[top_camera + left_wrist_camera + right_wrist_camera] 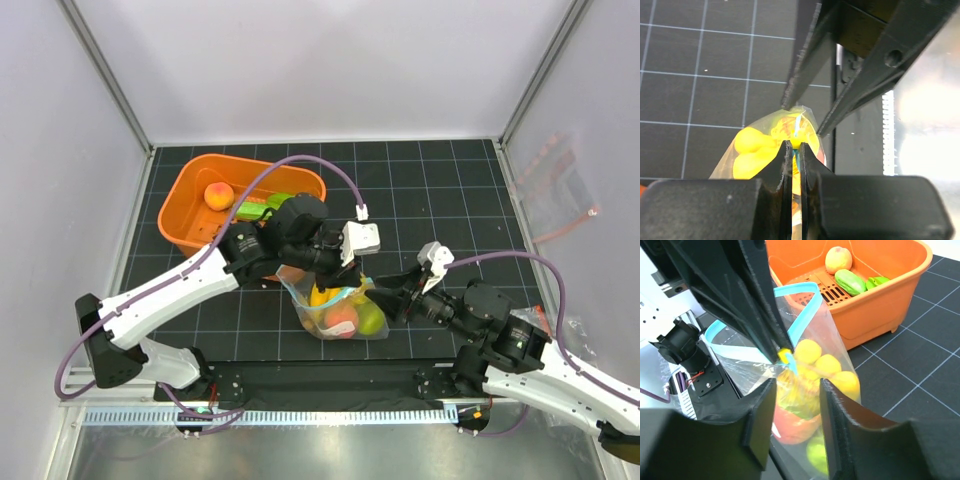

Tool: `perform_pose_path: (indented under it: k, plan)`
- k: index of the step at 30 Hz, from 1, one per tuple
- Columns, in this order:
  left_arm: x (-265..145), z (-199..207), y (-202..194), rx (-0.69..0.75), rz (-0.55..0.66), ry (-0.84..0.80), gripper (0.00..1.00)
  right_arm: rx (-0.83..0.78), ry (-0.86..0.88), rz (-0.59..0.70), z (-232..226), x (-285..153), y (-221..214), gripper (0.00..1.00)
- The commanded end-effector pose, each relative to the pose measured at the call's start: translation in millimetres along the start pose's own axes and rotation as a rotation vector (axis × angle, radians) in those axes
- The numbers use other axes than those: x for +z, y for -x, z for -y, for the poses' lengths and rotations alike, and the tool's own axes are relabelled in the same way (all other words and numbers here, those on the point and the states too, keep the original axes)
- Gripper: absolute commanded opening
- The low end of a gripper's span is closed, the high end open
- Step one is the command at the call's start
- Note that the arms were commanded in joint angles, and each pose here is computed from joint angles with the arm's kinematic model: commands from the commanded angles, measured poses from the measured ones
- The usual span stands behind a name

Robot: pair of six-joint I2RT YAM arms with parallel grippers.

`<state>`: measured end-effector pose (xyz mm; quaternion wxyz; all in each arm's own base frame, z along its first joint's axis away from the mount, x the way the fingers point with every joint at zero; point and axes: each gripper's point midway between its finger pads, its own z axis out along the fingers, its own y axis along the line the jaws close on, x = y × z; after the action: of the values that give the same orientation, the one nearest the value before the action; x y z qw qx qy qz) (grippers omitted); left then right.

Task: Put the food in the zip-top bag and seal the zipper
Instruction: Zip the zipper food storage bag at the center of the board.

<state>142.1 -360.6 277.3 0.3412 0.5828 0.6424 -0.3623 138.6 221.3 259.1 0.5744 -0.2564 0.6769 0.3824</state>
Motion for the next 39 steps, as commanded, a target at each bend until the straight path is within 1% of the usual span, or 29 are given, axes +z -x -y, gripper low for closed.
perform_pose_path:
  k: [1, 3, 5, 7, 9, 10, 11, 13, 14, 15, 16, 19, 26, 28, 33, 38, 39]
  plan:
    - [-15.9, 18.9, 20.9, 0.043, 0.069, -0.069, 0.00, -0.009, 0.021, 0.077, -5.3, -1.3, 21.9, 0.49]
    - [-16.2, 22.7, 19.1, 0.045, 0.059, -0.084, 0.00, -0.005, 0.012, 0.081, -3.6, -1.6, 22.2, 0.52]
    - [-16.1, 24.7, 18.8, 0.048, 0.056, -0.092, 0.00, -0.007, 0.025, 0.076, -5.9, -0.8, 21.4, 0.52]
    - [-16.0, 27.4, 19.0, 0.052, 0.056, -0.103, 0.00, -0.008, 0.025, 0.068, -6.0, 1.4, 19.6, 0.51]
    - [-17.0, 30.2, 20.6, 0.058, 0.061, -0.115, 0.00, -0.009, 0.025, 0.056, -6.2, 4.0, 17.8, 0.46]
    - [-17.0, 30.3, 20.6, 0.058, 0.061, -0.115, 0.00, -0.009, 0.036, 0.055, -8.2, 4.2, 17.7, 0.40]
    - [-17.7, 29.6, 21.4, 0.061, 0.063, -0.110, 0.00, -0.009, 0.042, 0.052, -9.3, 5.0, 17.1, 0.37]
    - [-19.7, 28.3, 24.0, 0.066, 0.076, -0.096, 0.00, -0.011, 0.051, 0.038, -11.0, 7.0, 14.4, 0.25]
    - [-19.2, 26.5, 24.0, 0.067, 0.078, -0.087, 0.00, -0.008, 0.051, 0.036, -11.2, 7.6, 14.8, 0.18]
    - [-19.5, 25.5, 23.4, 0.066, 0.079, -0.078, 0.00, -0.004, 0.051, 0.037, -11.6, 7.4, 15.5, 0.07]
    - [-19.3, 24.2, 24.5, 0.066, 0.083, -0.071, 0.00, -0.004, 0.050, 0.041, -11.5, 6.9, 16.3, 0.02]
    - [-19.4, 17.9, 24.6, 0.061, 0.081, -0.034, 0.00, 0.013, 0.017, 0.062, -5.7, 4.2, 19.3, 0.01]
    - [-17.7, -1.4, 22.1, 0.037, 0.070, 0.074, 0.00, 0.081, -0.140, 0.267, 26.5, -30.6, 45.0, 0.01]
    - [-16.3, -7.6, 20.0, 0.032, 0.062, 0.104, 0.00, 0.098, -0.208, 0.298, 39.4, -38.4, 47.7, 0.01]
    - [-12.1, -16.4, 13.9, 0.018, 0.038, 0.142, 0.00, 0.135, -0.302, 0.365, 57.8, -56.3, 53.9, 0.01]
    - [-13.4, -28.3, 6.3, -0.009, 0.017, 0.199, 0.00, 0.202, -0.491, 0.418, 91.2, -80.5, 51.2, 0.01]
    - [-12.7, -30.9, 2.9, -0.022, 0.009, 0.213, 0.00, 0.218, -0.557, 0.437, 101.9, -88.5, 51.0, 0.01]
